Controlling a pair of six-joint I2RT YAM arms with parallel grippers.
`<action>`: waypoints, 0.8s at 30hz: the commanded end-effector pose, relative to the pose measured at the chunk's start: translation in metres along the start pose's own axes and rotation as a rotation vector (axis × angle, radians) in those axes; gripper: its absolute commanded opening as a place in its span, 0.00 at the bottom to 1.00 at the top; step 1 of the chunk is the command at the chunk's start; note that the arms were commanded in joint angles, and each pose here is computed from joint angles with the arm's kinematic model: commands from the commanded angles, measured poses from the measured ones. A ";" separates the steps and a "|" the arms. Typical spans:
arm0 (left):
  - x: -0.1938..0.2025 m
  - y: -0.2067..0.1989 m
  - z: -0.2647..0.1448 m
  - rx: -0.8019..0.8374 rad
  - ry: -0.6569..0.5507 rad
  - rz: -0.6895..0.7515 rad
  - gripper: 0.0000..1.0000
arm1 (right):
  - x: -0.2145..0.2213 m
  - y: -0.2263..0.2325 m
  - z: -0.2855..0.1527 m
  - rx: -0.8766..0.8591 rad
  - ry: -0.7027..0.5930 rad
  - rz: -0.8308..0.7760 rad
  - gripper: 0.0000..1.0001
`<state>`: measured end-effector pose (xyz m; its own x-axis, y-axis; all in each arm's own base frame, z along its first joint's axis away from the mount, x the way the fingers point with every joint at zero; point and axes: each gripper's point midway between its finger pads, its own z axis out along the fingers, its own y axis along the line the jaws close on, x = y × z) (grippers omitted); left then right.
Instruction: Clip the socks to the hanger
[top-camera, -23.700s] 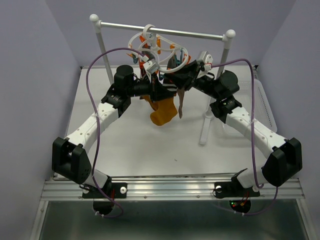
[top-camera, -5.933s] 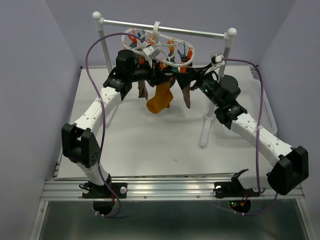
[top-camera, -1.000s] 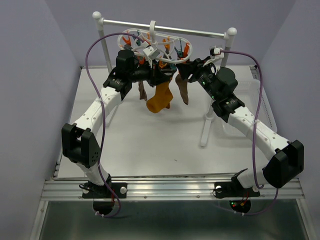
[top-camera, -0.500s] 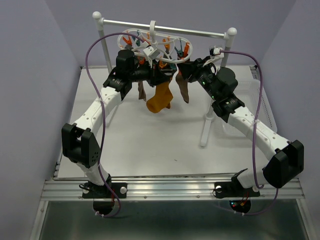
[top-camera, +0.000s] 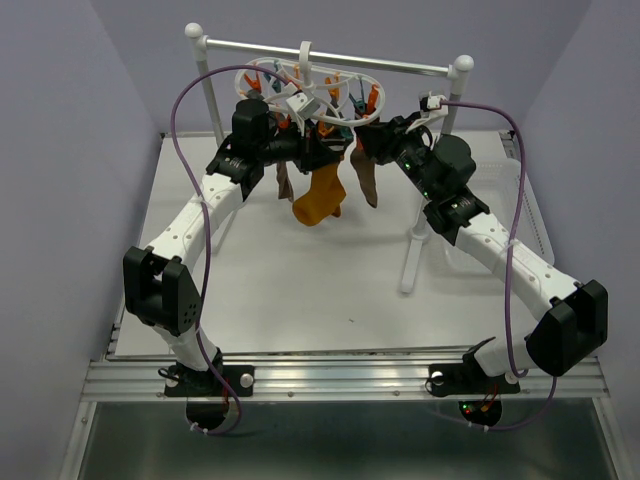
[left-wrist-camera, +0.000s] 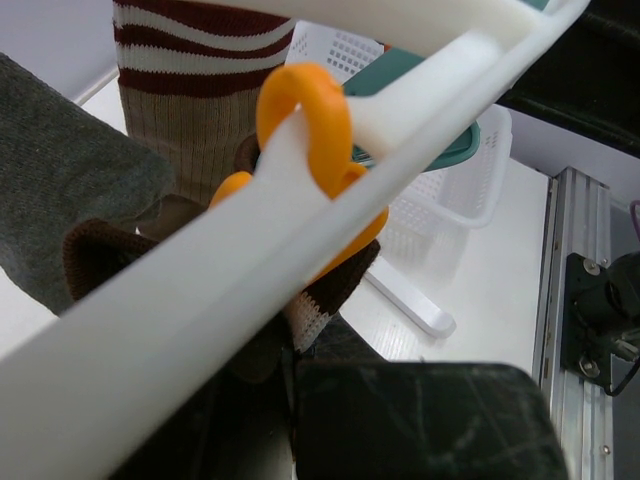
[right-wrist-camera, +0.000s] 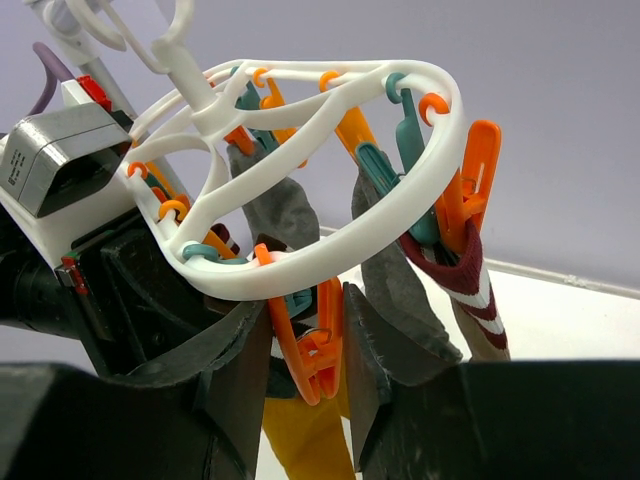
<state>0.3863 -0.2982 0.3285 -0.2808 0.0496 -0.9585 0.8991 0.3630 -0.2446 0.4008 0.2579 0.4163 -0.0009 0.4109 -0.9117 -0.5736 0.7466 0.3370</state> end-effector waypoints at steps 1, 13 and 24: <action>-0.040 -0.009 -0.008 0.010 -0.077 0.100 0.00 | -0.038 0.016 -0.002 -0.046 -0.101 0.003 0.18; -0.040 -0.008 -0.008 0.007 -0.078 0.103 0.00 | -0.032 0.011 -0.009 -0.020 -0.063 -0.035 0.64; -0.038 -0.007 -0.006 0.025 -0.074 0.101 0.00 | -0.031 0.018 -0.009 -0.061 -0.049 -0.064 0.65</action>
<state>0.3868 -0.2986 0.3281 -0.2825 0.0532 -0.9578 0.8996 0.3612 -0.2453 0.3964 0.2551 0.4181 0.0093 0.3861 -0.9224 -0.5760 0.7561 0.3106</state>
